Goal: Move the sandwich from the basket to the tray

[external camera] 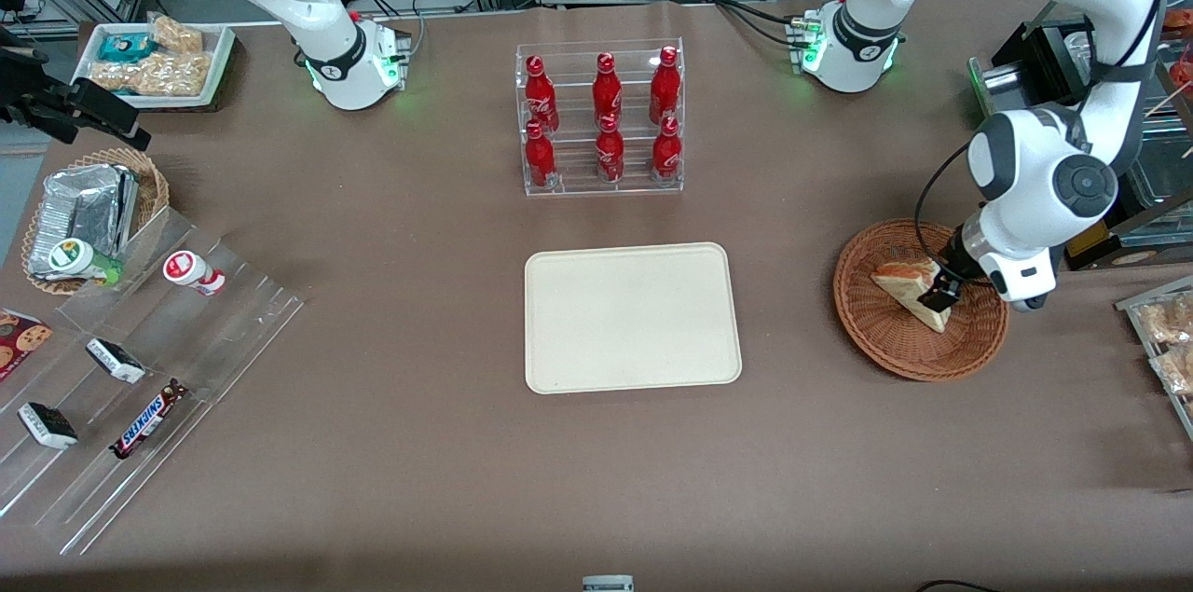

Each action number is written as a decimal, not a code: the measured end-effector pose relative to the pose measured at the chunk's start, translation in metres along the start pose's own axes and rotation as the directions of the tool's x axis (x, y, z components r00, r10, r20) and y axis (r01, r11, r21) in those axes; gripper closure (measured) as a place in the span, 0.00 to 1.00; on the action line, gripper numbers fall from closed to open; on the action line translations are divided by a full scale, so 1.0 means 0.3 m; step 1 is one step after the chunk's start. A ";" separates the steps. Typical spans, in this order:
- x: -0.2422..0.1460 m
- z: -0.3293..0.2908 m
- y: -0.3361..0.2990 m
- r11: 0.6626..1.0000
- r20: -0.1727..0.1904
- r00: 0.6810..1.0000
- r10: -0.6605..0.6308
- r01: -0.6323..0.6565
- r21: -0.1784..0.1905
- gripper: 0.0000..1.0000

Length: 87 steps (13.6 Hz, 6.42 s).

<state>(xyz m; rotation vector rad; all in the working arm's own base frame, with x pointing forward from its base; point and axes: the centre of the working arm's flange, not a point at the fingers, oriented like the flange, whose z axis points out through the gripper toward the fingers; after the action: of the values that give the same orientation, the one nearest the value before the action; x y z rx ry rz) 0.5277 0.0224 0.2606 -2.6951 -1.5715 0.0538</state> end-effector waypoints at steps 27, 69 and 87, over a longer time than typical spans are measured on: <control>-1.378 -0.062 0.758 0.669 0.060 0.666 0.744 -0.741 -0.060 0.85; -0.238 -1.053 0.288 0.522 -0.015 0.522 0.853 -0.853 -0.003 0.00; -0.063 -1.193 0.101 0.459 0.011 0.459 0.889 -0.888 -0.041 0.00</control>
<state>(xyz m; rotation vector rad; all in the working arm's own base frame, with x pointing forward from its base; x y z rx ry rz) 0.5594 -0.0093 0.6175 -3.1803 0.0597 0.0825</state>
